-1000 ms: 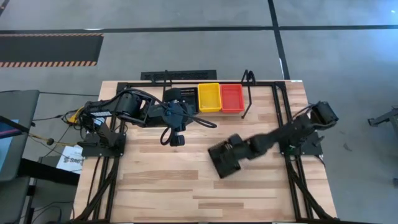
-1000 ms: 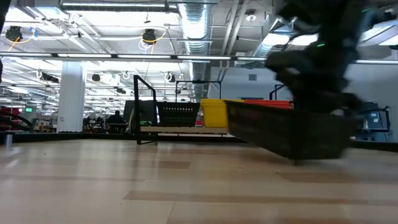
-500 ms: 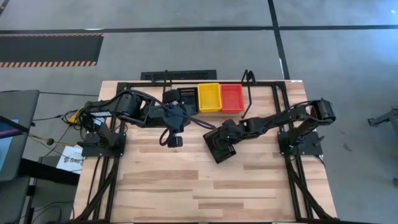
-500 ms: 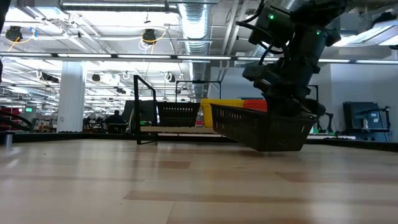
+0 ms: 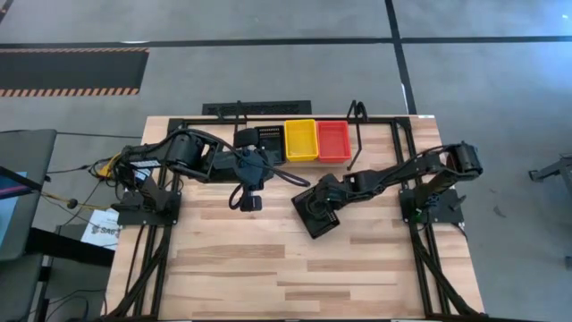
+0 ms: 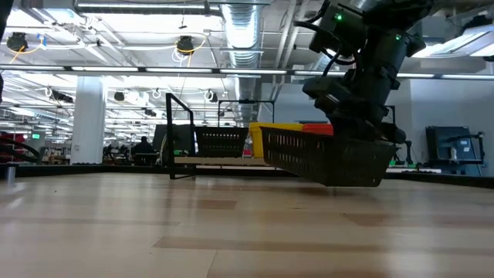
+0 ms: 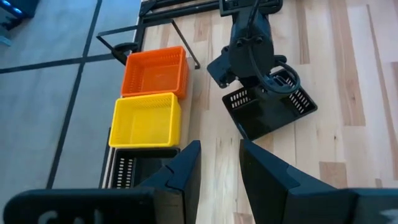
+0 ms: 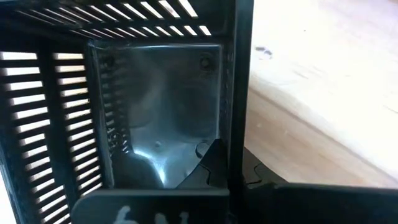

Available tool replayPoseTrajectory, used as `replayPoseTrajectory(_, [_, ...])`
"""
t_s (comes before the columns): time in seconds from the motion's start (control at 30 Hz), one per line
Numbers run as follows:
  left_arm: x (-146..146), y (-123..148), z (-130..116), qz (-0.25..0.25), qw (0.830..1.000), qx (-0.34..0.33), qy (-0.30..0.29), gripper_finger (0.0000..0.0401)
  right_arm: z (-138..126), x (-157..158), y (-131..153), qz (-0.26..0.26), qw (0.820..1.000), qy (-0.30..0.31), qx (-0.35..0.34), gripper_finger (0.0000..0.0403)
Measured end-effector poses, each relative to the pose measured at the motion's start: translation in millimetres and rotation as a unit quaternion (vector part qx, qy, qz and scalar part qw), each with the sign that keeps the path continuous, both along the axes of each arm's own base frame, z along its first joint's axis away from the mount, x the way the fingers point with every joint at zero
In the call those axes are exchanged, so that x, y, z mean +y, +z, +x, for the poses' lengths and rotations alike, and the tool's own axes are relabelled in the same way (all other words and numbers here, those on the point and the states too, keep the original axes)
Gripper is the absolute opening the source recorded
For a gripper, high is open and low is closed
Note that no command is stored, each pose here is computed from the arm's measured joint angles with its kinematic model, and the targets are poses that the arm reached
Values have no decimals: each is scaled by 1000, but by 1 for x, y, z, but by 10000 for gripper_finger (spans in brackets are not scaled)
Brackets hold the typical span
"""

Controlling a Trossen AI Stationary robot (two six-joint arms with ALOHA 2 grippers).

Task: Stack baskets on shelf by color
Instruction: Stack the black bin on top of the other stacked black bins on the shelf

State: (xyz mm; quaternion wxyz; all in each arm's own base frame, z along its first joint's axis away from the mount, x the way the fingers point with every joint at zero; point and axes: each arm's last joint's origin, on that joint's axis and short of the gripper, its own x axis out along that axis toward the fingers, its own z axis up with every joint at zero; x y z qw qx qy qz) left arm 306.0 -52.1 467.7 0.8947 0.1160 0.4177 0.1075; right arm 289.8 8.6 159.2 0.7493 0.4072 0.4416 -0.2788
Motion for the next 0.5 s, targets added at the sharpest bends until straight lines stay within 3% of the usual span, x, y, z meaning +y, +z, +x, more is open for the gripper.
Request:
replayPoseTrajectory(0.17, [0,0,0,1,1000,0,-1,98,0,0,0,0,1000,0,0,10])
replayPoseTrajectory(0.5, [0,0,0,1,1000,0,-1,98,5,1,7,-9,1000,22,-9,98])
